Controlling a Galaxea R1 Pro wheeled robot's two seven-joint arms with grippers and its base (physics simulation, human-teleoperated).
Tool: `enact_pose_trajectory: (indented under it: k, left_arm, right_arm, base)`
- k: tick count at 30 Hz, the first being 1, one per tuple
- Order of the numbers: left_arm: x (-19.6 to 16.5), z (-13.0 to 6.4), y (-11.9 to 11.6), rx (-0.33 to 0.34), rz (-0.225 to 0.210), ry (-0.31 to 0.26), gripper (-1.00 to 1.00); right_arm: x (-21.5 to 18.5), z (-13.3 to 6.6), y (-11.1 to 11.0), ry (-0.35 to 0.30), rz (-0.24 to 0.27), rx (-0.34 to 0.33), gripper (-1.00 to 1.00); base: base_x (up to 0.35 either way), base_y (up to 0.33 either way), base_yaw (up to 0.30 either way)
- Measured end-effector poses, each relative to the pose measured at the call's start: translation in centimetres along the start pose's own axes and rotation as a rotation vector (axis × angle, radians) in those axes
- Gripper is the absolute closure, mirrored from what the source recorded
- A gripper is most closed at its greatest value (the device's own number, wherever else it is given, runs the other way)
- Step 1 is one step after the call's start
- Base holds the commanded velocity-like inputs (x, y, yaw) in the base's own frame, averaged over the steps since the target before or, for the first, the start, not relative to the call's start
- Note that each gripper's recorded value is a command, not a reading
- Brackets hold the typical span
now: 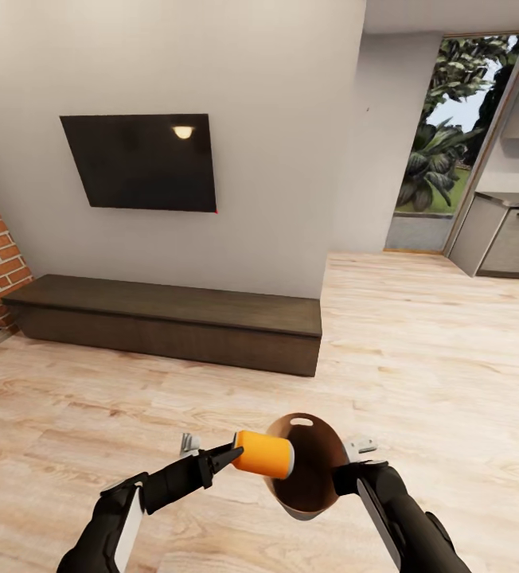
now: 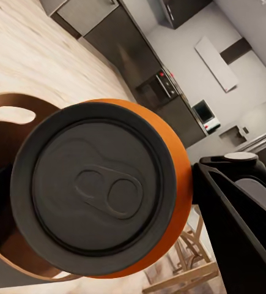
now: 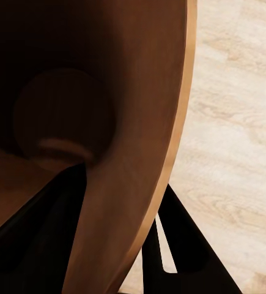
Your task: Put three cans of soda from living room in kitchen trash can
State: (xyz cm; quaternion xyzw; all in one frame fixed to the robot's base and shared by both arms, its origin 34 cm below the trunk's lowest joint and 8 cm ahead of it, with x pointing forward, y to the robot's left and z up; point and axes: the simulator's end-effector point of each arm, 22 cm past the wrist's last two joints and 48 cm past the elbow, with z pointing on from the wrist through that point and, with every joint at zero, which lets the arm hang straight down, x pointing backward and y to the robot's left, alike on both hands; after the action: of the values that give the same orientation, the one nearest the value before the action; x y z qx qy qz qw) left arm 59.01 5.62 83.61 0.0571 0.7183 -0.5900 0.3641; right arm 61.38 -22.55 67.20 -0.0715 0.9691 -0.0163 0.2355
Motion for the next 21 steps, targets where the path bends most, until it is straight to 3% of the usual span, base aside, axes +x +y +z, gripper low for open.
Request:
enact_pose_trajectory:
  k: [21]
  left_arm:
    - [0.23, 0.21, -0.01, -0.001, 0.000, 0.007, 1.00]
  right_arm:
    - [0.00, 0.00, 0.14, 0.000, 0.001, -0.002, 1.00]
  base:
    - [0.000, 0.000, 0.000]
